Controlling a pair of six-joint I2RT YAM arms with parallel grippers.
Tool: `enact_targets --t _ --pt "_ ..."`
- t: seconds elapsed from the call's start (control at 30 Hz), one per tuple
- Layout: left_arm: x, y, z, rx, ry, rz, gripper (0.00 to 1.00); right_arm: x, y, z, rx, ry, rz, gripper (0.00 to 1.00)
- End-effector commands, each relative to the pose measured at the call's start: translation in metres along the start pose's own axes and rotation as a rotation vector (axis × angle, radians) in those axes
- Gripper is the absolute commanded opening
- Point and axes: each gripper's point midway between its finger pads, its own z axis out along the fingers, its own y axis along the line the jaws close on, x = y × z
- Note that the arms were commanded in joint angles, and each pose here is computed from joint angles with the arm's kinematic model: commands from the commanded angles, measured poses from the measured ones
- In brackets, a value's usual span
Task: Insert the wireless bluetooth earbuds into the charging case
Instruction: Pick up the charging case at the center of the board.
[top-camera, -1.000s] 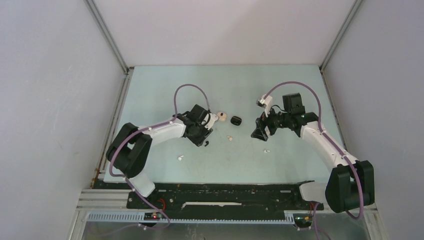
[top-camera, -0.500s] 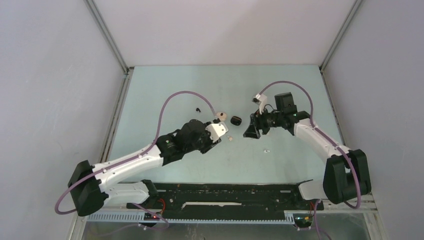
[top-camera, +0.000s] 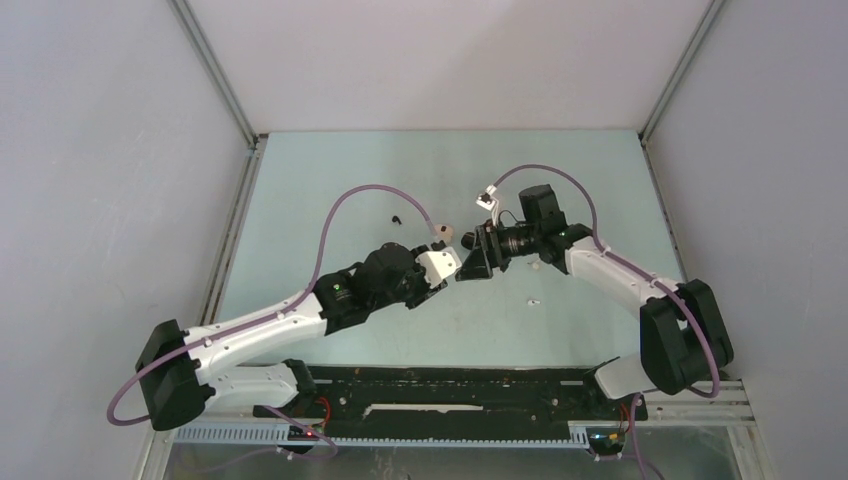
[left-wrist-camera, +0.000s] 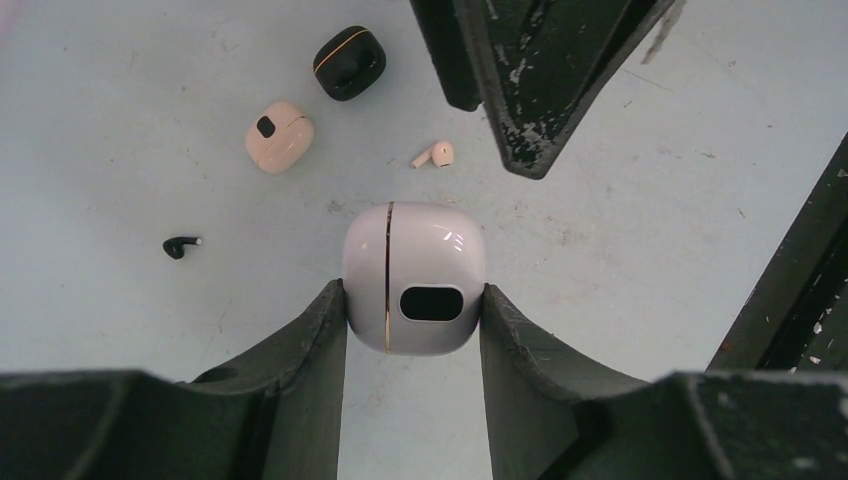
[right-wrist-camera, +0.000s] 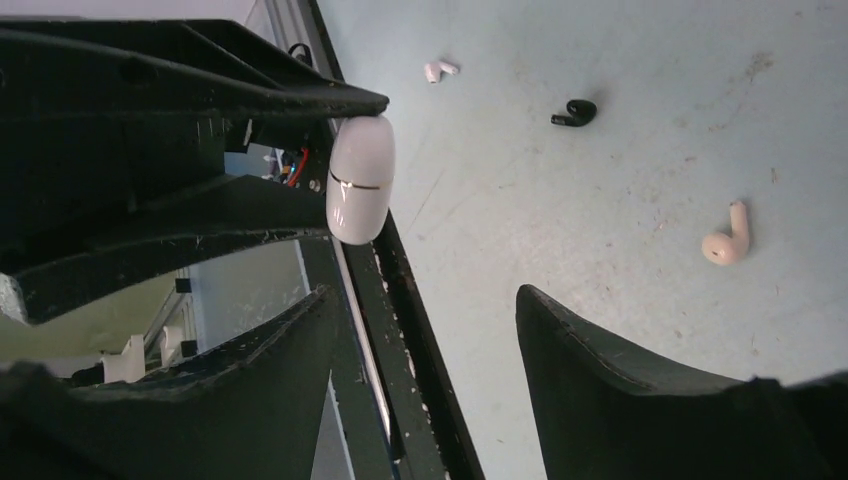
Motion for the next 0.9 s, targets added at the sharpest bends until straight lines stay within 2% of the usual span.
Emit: enact_targets --t 0.0,0.2,0.6,0.87 --pt "-0.021 0.002 -0.004 0.003 -0.07 0.007 0.21 -0.026 0.017 0.009 -0.074 -0.048 -0.017 0.69" --pt "-0.021 -0.007 0.0 0.05 -0.058 -0.007 0.22 -0.028 0.03 0.022 -0.151 -0.04 -0.031 0.67" --pt "-0.022 -0.012 0.001 0.073 -0.061 -0.016 0.22 -0.016 0.034 0.046 -0.187 0.061 -0.008 0.49" --pt "-0.019 -0.006 0.002 0.039 -0.044 -0.011 0.22 -0.013 0.042 0.042 -0.207 0.093 -0.01 0.5"
